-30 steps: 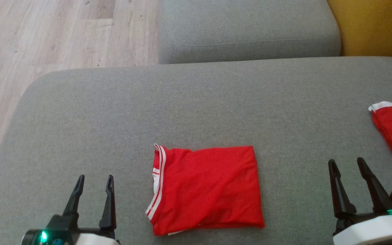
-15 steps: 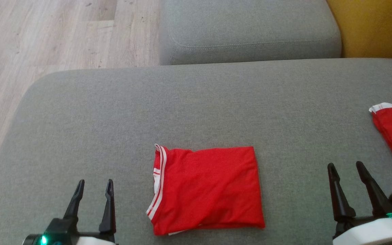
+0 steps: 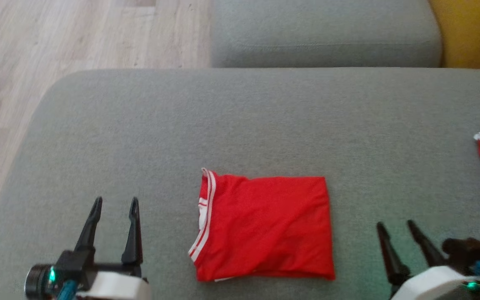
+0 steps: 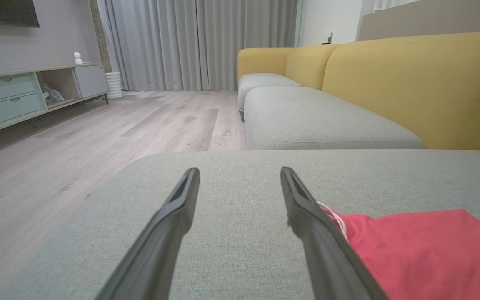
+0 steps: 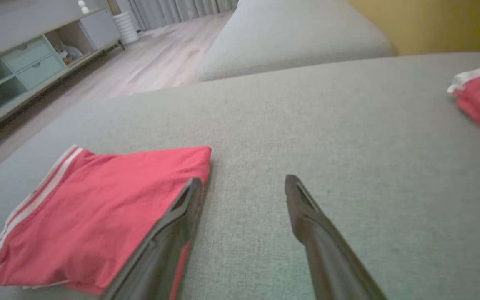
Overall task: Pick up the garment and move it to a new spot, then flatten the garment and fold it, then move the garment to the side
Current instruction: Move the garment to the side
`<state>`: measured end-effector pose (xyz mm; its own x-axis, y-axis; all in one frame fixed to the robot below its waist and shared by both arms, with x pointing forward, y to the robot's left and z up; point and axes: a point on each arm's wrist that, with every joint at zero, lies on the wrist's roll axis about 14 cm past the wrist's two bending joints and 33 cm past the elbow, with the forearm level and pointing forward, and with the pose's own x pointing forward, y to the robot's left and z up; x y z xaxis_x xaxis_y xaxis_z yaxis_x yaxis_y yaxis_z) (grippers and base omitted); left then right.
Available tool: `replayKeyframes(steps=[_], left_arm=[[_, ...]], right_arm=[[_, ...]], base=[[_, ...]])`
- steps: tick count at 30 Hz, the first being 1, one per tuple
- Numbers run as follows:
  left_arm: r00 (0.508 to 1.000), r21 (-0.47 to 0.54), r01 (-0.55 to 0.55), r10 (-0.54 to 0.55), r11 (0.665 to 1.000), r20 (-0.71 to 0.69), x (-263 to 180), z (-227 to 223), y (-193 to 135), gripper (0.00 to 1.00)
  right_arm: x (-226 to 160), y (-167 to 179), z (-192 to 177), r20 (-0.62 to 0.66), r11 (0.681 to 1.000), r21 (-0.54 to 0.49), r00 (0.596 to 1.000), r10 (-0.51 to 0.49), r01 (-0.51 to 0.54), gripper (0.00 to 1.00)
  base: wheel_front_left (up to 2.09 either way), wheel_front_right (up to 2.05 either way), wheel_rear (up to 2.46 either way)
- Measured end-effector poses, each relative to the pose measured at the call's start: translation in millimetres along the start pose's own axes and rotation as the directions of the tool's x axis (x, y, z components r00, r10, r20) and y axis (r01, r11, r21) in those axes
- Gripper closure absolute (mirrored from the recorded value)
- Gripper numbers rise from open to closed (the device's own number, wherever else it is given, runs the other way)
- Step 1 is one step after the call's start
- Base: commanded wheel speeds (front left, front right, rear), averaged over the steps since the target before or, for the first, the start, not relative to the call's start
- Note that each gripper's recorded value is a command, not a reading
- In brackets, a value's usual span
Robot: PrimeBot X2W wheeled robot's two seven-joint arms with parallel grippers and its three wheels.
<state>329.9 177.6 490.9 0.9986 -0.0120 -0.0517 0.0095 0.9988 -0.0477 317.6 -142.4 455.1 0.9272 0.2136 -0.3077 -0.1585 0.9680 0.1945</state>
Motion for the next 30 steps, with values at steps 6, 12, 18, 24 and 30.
replayKeyframes(steps=[6,12,18,24,30], left_arm=[[0.999,0.004,-0.003,0.002,1.0,0.036,12.3,8.6,1.6,0.0],[0.998,-0.01,-0.025,0.025,1.0,0.049,25.4,9.6,6.8,0.0],[0.998,-0.02,-0.055,0.055,0.998,0.043,28.9,4.2,12.9,0.0],[0.998,-0.024,-0.064,0.064,0.998,0.016,32.3,-5.9,14.7,0.0],[0.999,-0.033,-0.025,0.025,0.999,0.02,45.1,-7.0,2.4,0.0]], right_arm=[[30.7,27.1,-43.8,-0.156,0.994,0.051,0.982,0.104,-0.097,0.0],[64.0,51.2,-71.2,-0.267,0.982,0.089,0.946,0.186,-0.168,0.0],[83.0,69.9,-89.6,-0.377,0.968,0.133,0.893,0.247,-0.212,0.0],[90.7,75.5,-84.2,-0.377,0.96,0.116,0.883,0.28,-0.255,1.0],[88.3,51.3,-55.0,-0.296,0.972,0.014,0.928,0.227,-0.234,1.0]], base=[[0.0,0.0,0.0],[0.0,0.0,0.0],[0.0,0.0,0.0],[0.0,0.0,0.0],[0.0,0.0,0.0]])
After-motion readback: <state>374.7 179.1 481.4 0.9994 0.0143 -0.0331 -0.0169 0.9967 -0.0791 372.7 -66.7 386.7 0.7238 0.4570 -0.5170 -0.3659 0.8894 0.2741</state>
